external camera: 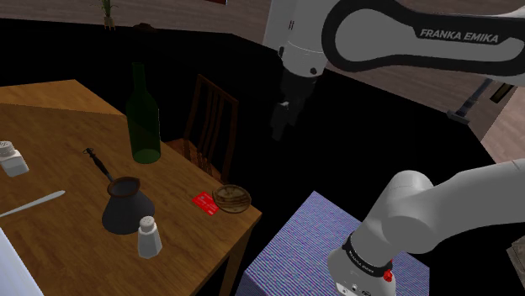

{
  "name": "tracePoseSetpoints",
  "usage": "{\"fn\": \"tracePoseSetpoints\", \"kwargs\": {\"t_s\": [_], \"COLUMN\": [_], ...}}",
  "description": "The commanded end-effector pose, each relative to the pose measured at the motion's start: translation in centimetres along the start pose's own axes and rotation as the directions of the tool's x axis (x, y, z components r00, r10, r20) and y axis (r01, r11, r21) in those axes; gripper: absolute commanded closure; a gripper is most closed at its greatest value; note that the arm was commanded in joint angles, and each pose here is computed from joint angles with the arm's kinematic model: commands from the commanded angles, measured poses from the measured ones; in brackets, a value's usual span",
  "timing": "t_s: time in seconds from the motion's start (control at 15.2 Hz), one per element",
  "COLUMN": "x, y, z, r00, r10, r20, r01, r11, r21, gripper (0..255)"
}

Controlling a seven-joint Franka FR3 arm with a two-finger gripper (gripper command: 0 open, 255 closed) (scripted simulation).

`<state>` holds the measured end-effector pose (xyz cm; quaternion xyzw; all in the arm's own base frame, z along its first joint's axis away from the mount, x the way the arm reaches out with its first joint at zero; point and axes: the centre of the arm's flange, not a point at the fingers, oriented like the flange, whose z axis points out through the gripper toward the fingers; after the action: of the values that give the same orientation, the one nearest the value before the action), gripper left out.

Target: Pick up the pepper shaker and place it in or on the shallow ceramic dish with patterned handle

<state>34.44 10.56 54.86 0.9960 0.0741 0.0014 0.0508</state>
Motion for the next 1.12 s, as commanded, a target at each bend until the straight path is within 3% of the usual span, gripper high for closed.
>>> {"fn": "tracePoseSetpoints", "kwargs": {"t_s": [0.0,1.06], "x": [1.1,9.0], "y": [-2.4,-21.0], "z": [0.9,7.1], "r00": [1.0,1.0], "r10": [-0.001,-0.016], "r20": [0.0,0.006], "r01": [0.001,0.016], "r11": [1.0,1.0], "r21": [0.001,0.005], "gripper": [0,0]}}
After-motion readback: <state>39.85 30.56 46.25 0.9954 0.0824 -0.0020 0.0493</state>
